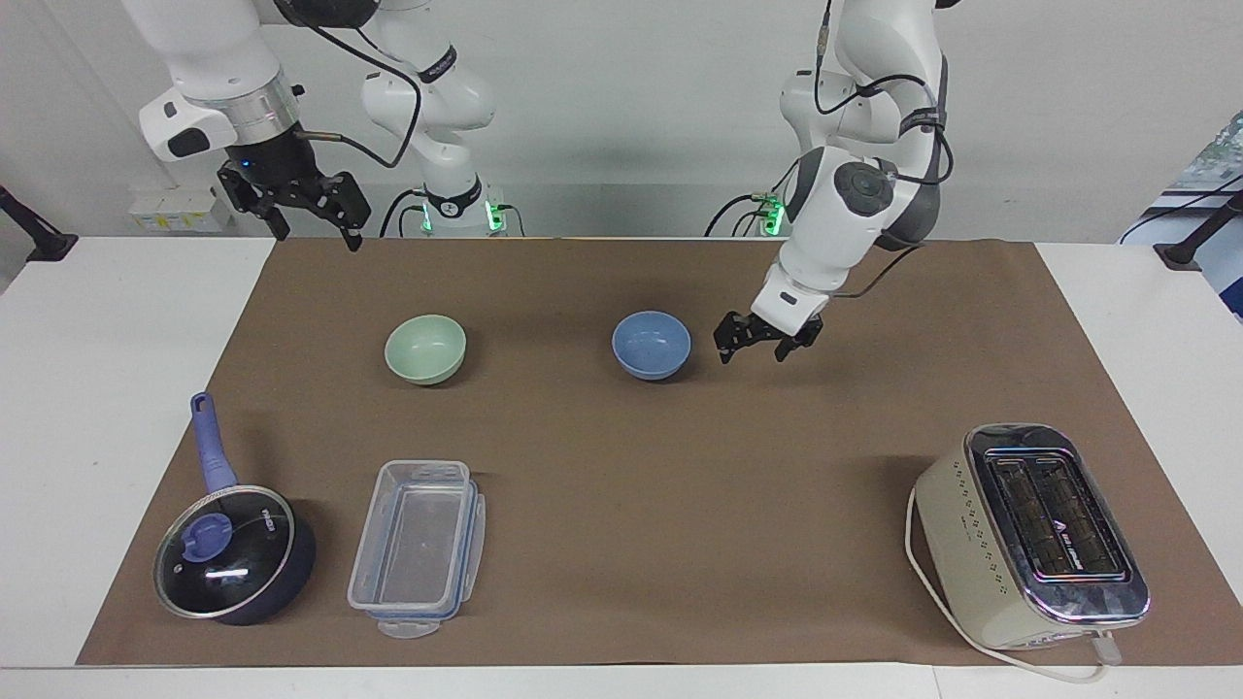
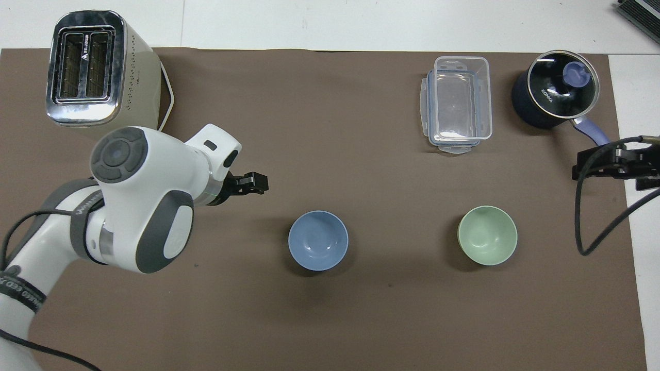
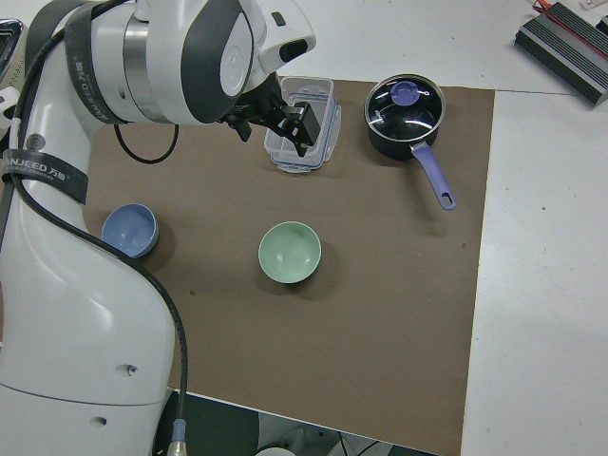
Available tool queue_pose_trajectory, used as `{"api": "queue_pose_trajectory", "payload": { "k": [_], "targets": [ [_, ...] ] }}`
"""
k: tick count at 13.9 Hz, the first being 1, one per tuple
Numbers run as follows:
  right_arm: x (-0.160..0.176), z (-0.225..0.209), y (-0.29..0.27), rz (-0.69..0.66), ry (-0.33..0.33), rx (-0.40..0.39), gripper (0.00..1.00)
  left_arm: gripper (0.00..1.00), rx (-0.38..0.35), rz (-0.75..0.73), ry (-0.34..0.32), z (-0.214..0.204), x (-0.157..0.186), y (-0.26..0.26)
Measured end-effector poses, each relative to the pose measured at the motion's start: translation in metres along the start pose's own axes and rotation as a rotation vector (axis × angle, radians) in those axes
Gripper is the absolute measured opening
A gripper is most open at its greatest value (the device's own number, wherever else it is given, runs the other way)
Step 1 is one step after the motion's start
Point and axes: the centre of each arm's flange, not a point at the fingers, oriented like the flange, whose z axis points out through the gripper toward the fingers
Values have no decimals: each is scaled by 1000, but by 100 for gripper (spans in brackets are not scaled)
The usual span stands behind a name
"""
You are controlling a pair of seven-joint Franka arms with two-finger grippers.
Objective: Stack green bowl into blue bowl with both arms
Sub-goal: 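Release the blue bowl and return the left gripper to rest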
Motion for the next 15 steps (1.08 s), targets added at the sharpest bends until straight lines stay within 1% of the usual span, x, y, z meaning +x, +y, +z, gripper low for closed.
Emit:
{"api": "queue_pose_trajectory", "payload": {
  "k": [5, 8, 11, 14, 15],
  "targets": [
    [0, 0, 0, 0, 0, 0, 100, 100, 15, 44, -11, -59, 42, -77],
    [-1, 4, 0, -1, -8, -2, 100, 100, 18, 71, -7, -93, 59, -127],
    [-8, 12, 1, -1, -22, -5, 100, 100, 71, 82, 13, -120, 68, -168],
    [-16, 26, 8, 5, -37, -9, 100, 100, 141, 98, 16, -152, 66, -175],
    [-17, 33, 10, -3, -36, -9, 100, 100, 154, 103, 12, -165, 63, -173]
  ]
}}
